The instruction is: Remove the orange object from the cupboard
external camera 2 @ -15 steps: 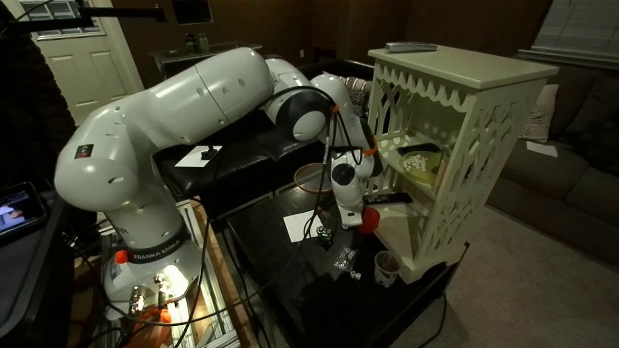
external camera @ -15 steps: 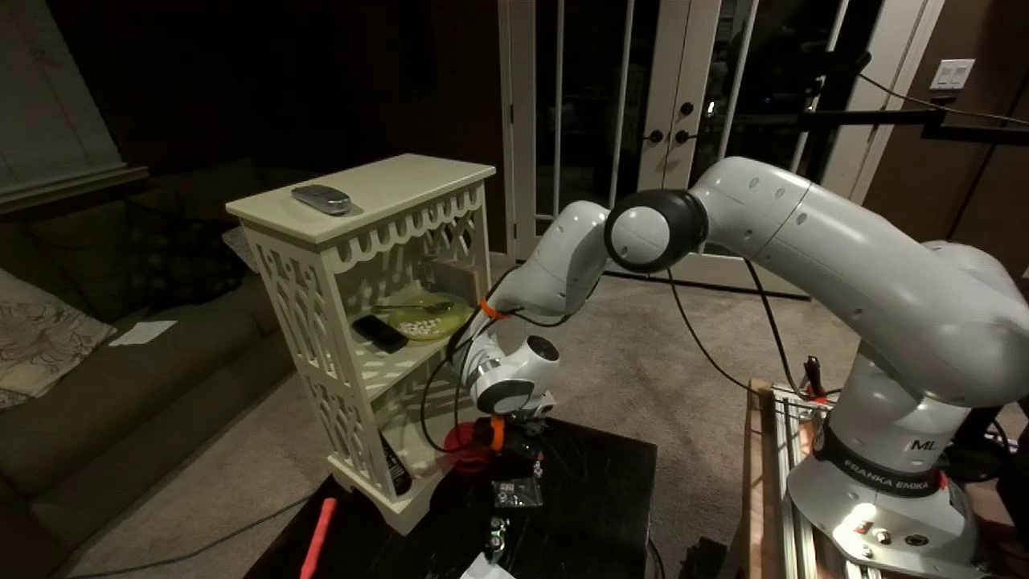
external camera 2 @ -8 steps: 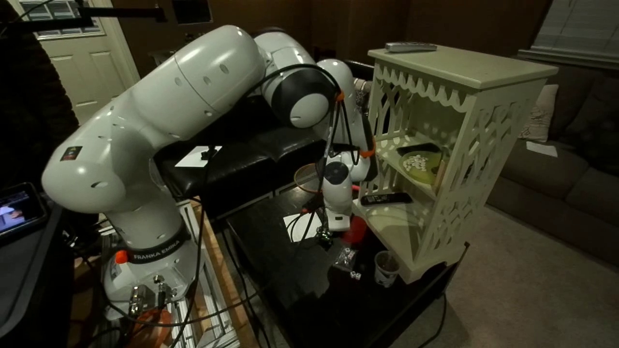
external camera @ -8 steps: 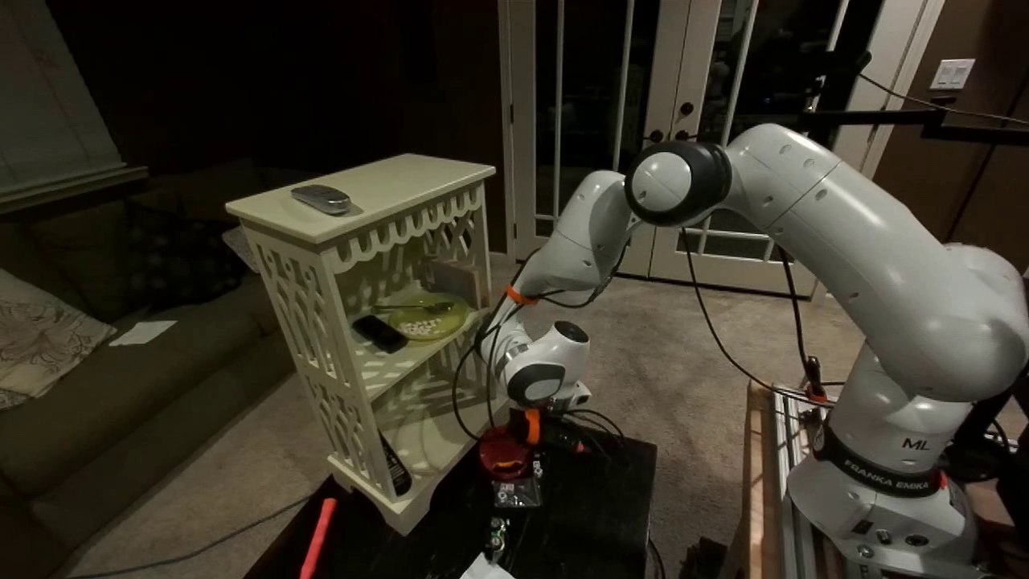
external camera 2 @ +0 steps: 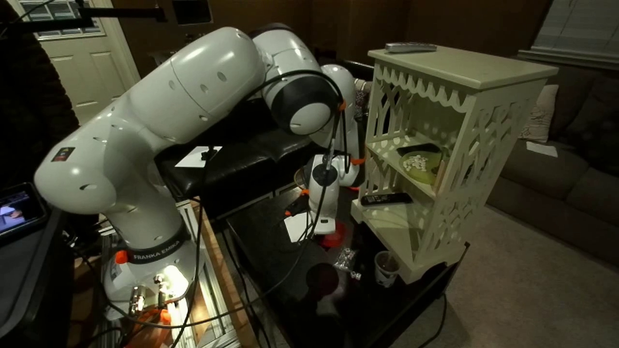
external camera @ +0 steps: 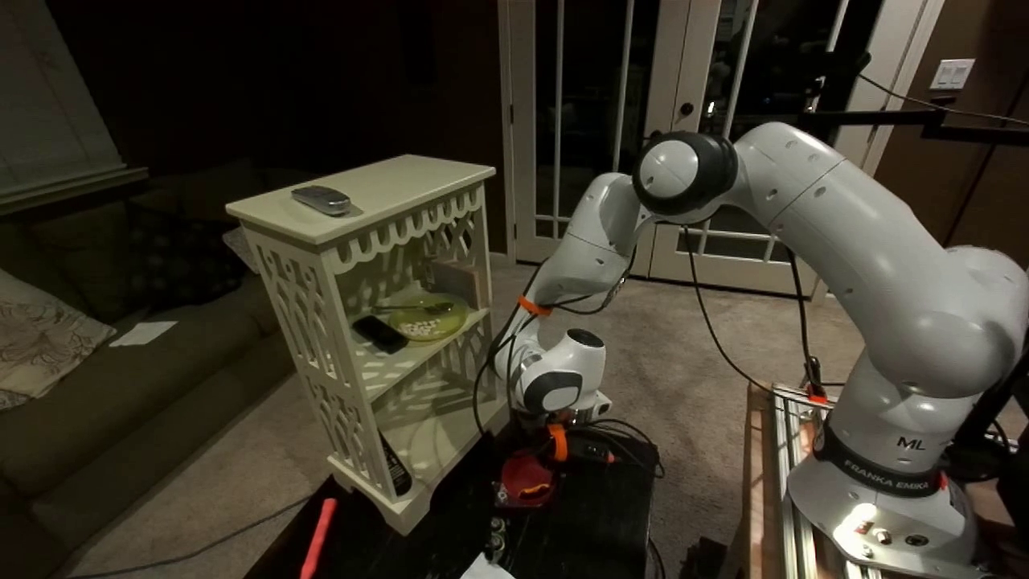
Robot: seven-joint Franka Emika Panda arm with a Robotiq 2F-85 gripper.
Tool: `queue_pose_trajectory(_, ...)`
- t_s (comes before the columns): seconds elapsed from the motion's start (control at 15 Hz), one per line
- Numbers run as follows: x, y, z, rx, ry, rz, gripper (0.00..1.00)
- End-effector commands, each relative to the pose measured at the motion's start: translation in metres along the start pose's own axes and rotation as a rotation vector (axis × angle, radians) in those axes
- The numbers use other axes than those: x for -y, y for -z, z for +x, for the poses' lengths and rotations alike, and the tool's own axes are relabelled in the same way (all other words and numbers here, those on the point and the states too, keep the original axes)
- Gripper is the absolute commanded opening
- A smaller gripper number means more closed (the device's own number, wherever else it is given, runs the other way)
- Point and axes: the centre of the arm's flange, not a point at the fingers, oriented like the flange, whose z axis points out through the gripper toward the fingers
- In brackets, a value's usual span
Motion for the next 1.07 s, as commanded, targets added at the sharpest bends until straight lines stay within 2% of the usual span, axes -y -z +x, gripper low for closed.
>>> queue_pose_trajectory(0.0,0.011,-0.011,0.008,-0.004,0.016,-0.067,0.01)
queue_pose_trajectory(0.07,0.017,-0.025,0.012,-0.039,-0.015,-0.067,0.01)
queue_pose_trajectory(0.33,0.037,-0.066,0.029,0.001,-0.071,0.017,0.01)
queue_pose_trajectory(0.47,0.042,-0.086,0.042,0.012,-0.105,0.022,0.01)
queue_pose_trajectory(0.67,0.026,-0.114,0.063,0.028,-0.168,-0.036,0.01)
queue_pose_trajectory(0.87,0.000,-0.122,0.079,0.043,-0.201,-0.080,0.01)
queue_pose_trajectory(1.0,-0.009,-0.117,0.084,0.084,-0.208,-0.062,0.01)
